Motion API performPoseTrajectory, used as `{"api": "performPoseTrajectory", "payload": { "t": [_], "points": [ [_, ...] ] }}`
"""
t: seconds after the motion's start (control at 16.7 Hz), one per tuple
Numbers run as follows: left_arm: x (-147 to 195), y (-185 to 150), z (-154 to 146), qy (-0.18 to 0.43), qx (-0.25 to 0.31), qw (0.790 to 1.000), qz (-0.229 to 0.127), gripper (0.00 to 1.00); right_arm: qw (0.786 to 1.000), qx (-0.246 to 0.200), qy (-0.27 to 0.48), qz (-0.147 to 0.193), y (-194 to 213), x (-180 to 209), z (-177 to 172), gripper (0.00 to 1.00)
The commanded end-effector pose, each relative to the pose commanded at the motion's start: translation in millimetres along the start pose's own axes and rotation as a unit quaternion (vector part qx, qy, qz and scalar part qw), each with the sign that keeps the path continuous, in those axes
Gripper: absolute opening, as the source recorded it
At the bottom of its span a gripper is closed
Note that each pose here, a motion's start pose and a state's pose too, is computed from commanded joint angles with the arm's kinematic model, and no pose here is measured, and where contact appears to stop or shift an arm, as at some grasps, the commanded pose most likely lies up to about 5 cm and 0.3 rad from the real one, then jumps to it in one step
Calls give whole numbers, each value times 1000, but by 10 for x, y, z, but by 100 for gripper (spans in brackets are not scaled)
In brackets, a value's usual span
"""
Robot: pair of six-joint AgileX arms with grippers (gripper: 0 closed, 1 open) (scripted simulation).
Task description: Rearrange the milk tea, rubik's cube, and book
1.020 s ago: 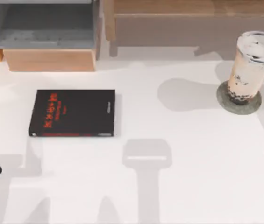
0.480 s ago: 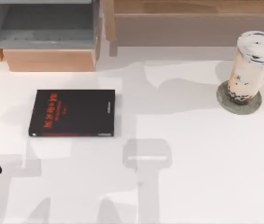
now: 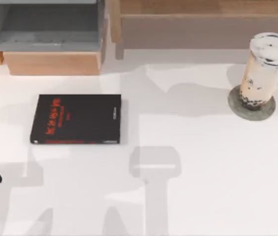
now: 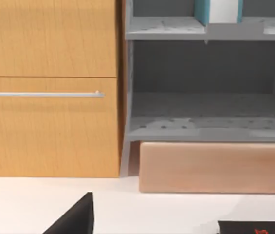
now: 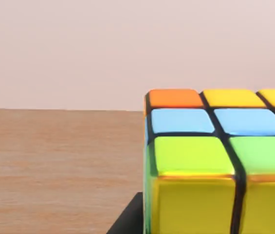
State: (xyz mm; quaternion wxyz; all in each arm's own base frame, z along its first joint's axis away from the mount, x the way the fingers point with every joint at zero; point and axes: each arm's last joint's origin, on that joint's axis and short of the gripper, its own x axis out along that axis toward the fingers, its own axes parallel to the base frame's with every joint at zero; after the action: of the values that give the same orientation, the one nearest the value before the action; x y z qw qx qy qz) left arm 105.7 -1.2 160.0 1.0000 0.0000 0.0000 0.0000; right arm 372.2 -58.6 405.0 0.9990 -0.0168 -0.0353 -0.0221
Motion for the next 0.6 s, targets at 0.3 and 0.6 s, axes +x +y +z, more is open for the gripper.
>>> {"api": "performPoseTrajectory", "payload": {
  "t": [0.3,0.6],
  "points": [
    [0,0,0,0,0,1000,0,100,999,0,-44,-5,35,511,138,0],
    [0,0,0,0,0,1000,0,100,999,14,25,17,53,807,-95,0]
  ]
}}
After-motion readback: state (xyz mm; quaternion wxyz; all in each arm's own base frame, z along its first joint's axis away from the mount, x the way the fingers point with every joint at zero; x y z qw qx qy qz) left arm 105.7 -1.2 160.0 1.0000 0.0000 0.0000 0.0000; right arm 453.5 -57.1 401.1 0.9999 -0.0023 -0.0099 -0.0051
